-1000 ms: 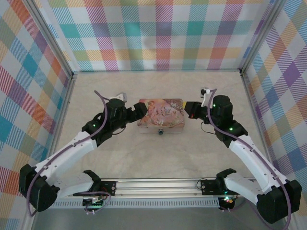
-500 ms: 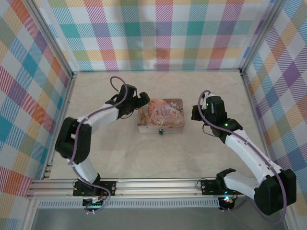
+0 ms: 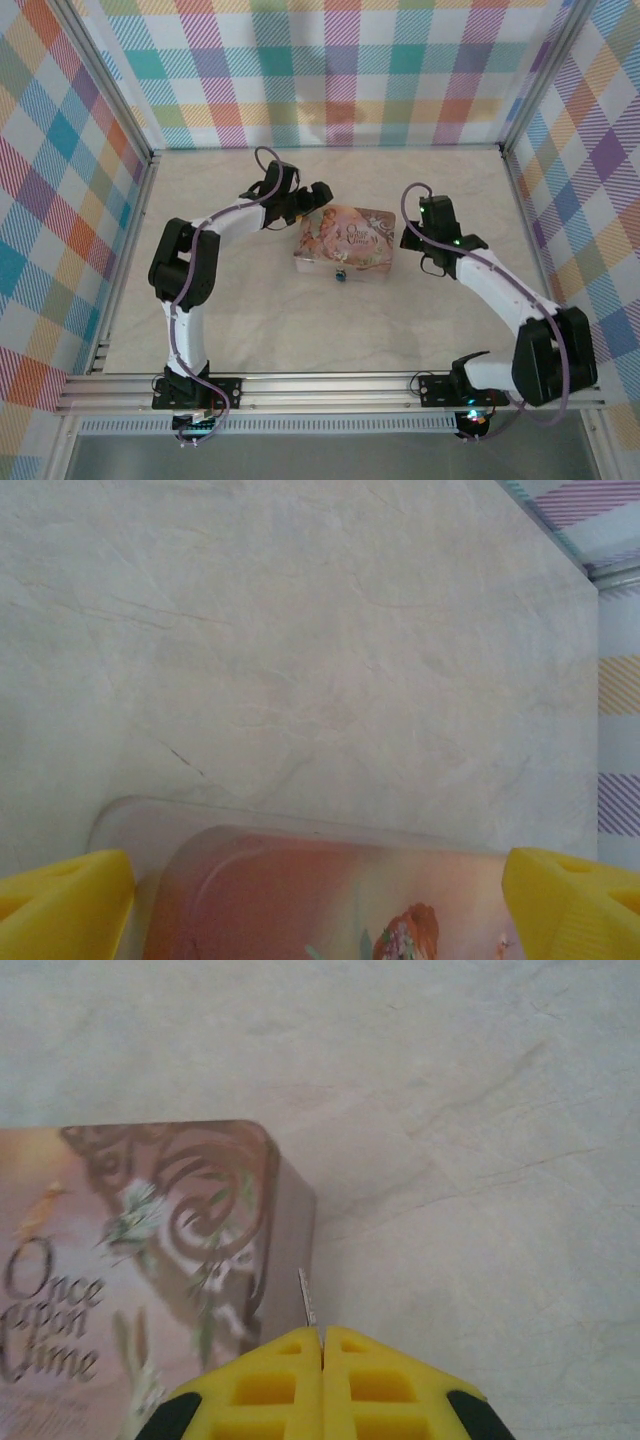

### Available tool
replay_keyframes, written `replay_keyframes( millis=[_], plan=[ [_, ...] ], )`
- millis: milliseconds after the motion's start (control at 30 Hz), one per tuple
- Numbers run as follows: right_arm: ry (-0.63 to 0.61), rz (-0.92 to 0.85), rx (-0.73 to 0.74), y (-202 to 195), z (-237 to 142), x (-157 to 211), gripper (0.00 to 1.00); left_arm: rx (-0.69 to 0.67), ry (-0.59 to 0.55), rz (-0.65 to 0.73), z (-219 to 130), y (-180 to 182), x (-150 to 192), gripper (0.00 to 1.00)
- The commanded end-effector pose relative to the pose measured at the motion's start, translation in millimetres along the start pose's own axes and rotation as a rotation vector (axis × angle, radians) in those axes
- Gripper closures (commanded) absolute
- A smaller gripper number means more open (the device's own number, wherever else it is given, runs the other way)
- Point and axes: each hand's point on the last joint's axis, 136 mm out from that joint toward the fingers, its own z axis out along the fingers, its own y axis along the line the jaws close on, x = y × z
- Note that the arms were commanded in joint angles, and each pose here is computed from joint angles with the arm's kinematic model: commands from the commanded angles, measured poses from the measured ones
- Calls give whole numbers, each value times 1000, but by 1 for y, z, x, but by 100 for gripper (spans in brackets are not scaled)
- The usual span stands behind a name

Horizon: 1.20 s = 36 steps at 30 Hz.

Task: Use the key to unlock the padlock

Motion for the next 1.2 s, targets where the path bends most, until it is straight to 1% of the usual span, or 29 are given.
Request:
replay_keyframes(
  millis=[0,167,267,367,500,633,767,933,1067,1167],
  plan=[
    [-48,-4,60,-7,9,-25,100,43,-30,27,-18,-11,-5,4],
    [-36,-5,128,-16,37,-38,100,10,-117,36,-64,-5,-2,0],
    [-21,-4,132,-17,52,-46,100,25,-143,38,-90,-4,10,0],
    [-9,-16,128,-12,66,-53,100,53,-138,60,-110,-9,32,0],
    [25,-18,98,-4,83,-53,100,110,-82,153,-123,-25,75,0],
    [58,-9,58,6,90,-47,100,145,-22,246,-126,-35,120,0],
    [87,-13,24,15,92,-37,100,174,2,272,-120,-31,153,0],
    [114,-19,9,23,92,-22,100,171,-27,314,-105,-24,180,0],
    [127,-19,-3,28,91,-13,100,194,-104,406,-92,-29,194,0],
    [132,-18,-11,30,89,-10,100,197,-136,461,-82,-32,199,0]
  ],
)
